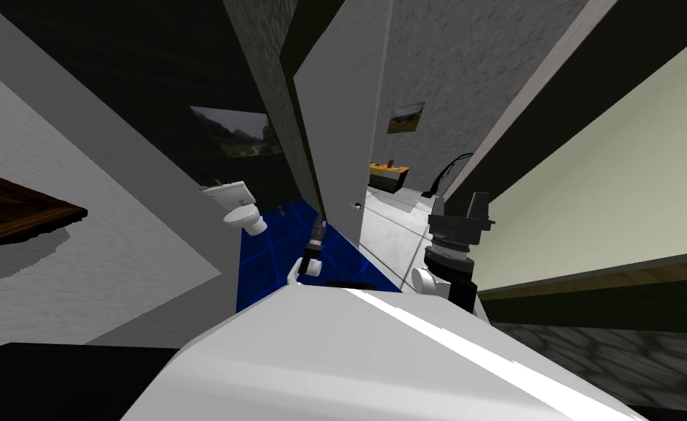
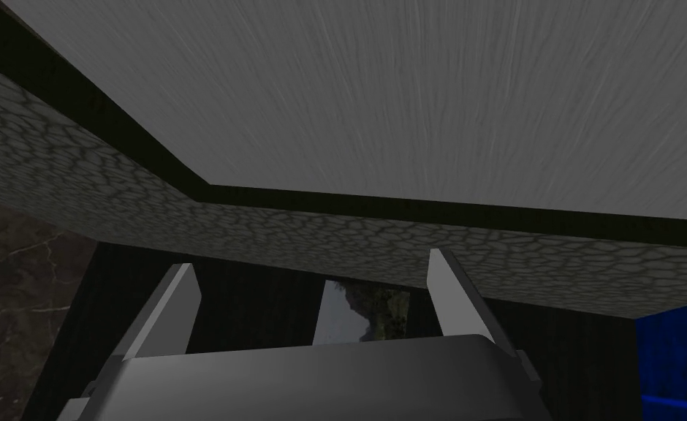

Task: Push the door open

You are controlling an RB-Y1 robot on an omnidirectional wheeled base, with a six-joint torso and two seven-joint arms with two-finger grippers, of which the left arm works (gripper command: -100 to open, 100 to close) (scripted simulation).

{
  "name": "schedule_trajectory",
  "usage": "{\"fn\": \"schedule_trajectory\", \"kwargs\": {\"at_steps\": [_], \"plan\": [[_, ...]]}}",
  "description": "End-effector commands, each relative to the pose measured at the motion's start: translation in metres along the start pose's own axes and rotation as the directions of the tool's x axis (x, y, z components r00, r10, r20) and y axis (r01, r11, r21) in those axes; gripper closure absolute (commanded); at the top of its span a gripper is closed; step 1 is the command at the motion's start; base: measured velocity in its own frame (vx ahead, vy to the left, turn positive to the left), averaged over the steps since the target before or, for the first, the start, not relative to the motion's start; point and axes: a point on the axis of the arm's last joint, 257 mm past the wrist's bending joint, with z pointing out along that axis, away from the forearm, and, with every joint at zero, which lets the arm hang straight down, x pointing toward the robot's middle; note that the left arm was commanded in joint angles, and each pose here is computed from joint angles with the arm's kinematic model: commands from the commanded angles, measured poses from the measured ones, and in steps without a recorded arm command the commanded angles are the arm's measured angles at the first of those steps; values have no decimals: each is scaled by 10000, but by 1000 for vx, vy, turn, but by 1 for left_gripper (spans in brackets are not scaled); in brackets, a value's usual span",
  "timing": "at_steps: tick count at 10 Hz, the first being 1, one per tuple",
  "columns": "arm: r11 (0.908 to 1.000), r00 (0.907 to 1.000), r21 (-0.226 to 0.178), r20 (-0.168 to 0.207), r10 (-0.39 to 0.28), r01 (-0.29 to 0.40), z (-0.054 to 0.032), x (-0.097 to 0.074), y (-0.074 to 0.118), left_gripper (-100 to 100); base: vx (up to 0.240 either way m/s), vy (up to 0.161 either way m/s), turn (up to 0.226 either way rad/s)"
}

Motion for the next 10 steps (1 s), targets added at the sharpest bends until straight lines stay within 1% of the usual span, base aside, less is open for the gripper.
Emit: {"fn": "schedule_trajectory", "kwargs": {"at_steps": [1, 4, 6, 7, 8, 10], "plan": [[9997, 9998, -204, -151, -114, 111, -24, 65, 134, -100, 61, 54, -153], [9978, 9985, -593, -436, -326, 300, -47, 202, 389, -100, 77, 77, -140], [9962, 9970, -776, -623, -456, 407, -54, 292, 518, -100, 84, 74, -136], [9955, 9970, -856, -620, -457, 403, -71, 291, 553, -100, 49, 55, -39], [9941, 9961, -986, -707, -521, 450, -84, 335, 631, -100, 34, 44, -58], [9908, 9941, -1244, -875, -646, 535, -114, 421, 782, -100, 53, 63, -156]]}}
